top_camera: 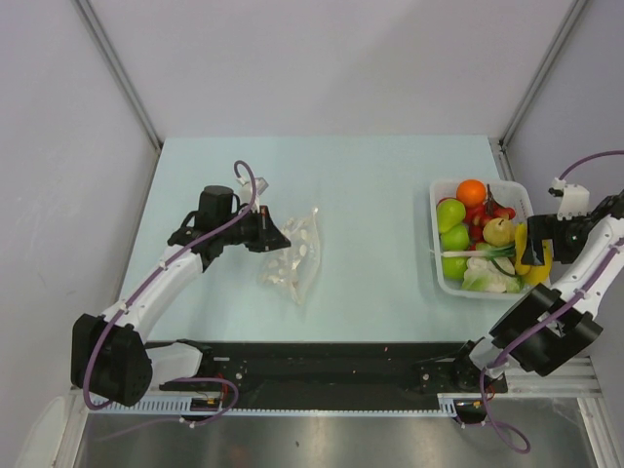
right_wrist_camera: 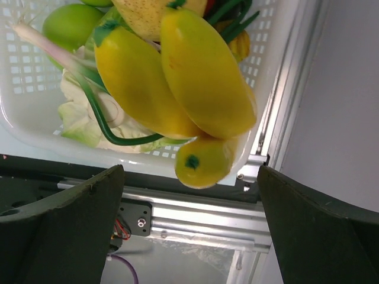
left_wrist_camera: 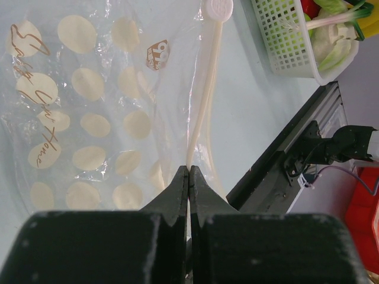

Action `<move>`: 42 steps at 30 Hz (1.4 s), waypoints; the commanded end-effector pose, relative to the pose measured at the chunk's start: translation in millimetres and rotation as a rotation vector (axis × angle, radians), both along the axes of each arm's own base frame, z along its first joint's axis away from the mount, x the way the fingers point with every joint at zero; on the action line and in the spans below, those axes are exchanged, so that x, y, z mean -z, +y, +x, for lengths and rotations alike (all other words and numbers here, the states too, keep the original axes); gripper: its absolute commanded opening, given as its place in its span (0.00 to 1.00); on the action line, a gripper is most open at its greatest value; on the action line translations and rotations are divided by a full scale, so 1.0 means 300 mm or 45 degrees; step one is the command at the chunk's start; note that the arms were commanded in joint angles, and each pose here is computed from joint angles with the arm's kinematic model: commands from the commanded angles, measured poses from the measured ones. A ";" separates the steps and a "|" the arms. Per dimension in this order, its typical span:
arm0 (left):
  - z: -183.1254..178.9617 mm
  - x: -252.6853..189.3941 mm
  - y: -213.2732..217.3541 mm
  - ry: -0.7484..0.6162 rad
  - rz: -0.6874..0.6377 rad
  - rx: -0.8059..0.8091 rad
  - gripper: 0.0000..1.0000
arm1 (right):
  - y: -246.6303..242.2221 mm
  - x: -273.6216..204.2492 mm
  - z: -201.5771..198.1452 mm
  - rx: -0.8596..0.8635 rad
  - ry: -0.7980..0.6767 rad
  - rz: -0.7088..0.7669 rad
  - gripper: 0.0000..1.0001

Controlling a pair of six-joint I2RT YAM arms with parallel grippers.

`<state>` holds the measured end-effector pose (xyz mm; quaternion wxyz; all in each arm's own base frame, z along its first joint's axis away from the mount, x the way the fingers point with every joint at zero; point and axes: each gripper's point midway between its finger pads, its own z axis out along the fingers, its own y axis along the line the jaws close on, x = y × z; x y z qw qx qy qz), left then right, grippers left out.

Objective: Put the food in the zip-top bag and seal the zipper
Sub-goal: Pick up the fake fruit from the bin.

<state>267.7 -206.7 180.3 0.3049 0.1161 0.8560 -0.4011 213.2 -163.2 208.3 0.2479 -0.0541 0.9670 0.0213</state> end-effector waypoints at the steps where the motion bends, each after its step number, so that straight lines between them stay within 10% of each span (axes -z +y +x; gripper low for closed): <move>1: 0.021 -0.059 -0.015 -0.058 -0.046 0.024 0.00 | 0.007 0.028 0.065 -0.129 -0.068 0.002 1.00; 26: 0.031 -0.073 -0.018 -0.093 -0.035 0.051 0.00 | -0.013 0.140 0.187 -0.193 -0.141 -0.134 0.99; 33: 0.024 -0.070 -0.015 -0.094 -0.036 0.049 0.00 | 0.048 0.055 0.154 -0.235 -0.205 -0.171 0.60; 42: 0.018 -0.073 -0.011 -0.095 -0.019 0.061 0.00 | 0.110 0.000 0.033 -0.268 -0.091 -0.295 0.51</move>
